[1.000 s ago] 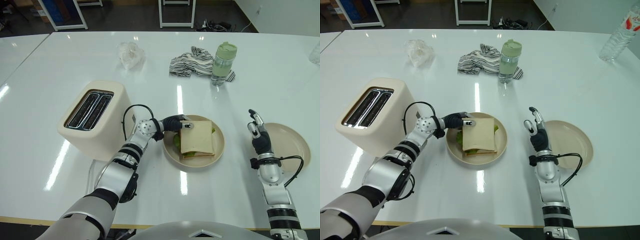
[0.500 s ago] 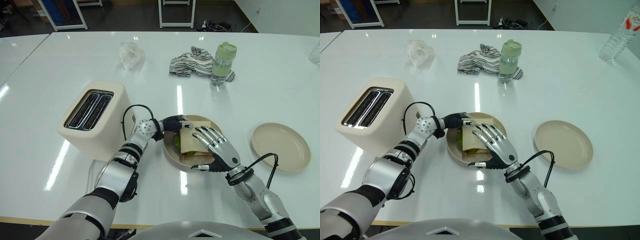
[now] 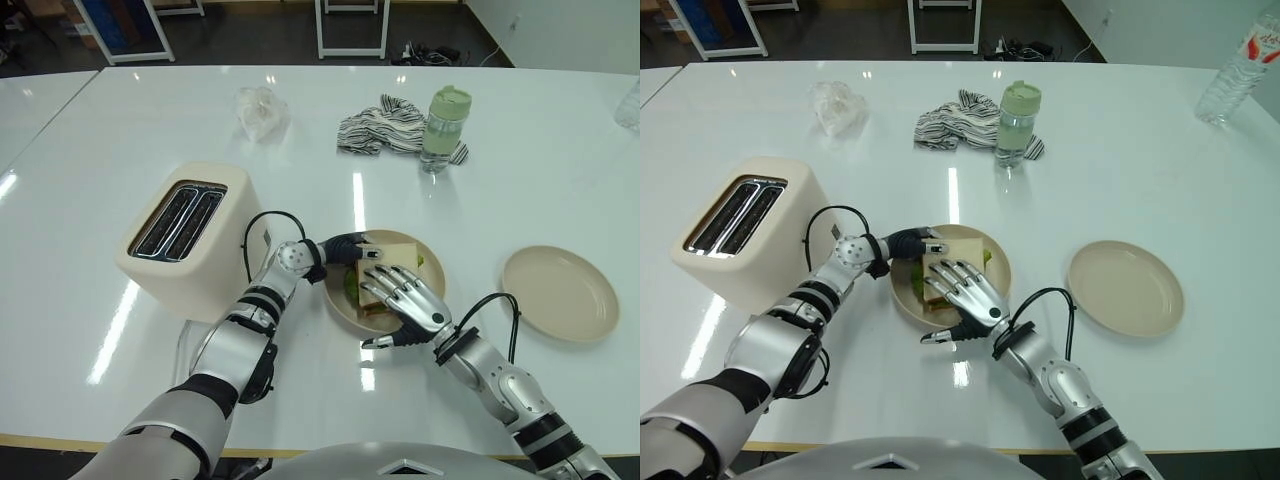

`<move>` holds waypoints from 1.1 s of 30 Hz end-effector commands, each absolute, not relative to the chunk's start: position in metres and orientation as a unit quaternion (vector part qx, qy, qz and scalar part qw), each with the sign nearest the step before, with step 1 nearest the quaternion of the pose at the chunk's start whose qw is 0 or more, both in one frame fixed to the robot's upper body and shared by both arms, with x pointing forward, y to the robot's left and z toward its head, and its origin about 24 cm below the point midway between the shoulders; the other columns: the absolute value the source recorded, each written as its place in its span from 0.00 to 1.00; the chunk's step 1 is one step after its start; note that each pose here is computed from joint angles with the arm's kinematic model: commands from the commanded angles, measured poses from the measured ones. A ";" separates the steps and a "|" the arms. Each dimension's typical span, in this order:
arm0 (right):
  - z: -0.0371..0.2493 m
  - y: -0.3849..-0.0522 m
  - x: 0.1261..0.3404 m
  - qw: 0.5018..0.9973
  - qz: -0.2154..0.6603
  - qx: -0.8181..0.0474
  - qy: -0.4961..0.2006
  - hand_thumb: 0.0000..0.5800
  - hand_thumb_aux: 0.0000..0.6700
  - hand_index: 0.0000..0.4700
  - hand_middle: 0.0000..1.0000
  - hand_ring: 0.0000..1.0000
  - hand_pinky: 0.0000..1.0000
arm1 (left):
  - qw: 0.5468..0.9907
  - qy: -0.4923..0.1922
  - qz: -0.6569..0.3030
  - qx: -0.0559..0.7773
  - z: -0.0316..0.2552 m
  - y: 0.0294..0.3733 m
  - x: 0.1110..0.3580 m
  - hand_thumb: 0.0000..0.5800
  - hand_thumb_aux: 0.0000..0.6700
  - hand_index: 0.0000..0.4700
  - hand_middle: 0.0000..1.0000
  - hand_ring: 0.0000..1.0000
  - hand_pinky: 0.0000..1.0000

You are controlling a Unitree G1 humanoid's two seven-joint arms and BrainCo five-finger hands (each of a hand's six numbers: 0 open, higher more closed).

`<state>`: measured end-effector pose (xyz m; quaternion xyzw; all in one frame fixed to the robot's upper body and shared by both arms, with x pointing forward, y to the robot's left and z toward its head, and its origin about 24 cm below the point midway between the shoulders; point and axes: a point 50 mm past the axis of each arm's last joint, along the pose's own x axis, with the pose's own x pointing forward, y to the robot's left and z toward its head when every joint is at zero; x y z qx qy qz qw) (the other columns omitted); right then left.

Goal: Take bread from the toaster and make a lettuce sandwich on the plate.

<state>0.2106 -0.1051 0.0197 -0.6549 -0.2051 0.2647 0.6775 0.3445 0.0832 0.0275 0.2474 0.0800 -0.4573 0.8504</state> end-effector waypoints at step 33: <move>-0.028 -0.116 0.192 0.814 0.347 -0.463 -0.053 0.00 0.00 0.00 0.00 0.00 0.00 | 0.919 -0.202 -0.163 0.297 0.111 0.111 0.307 0.00 0.00 0.00 0.00 0.00 0.00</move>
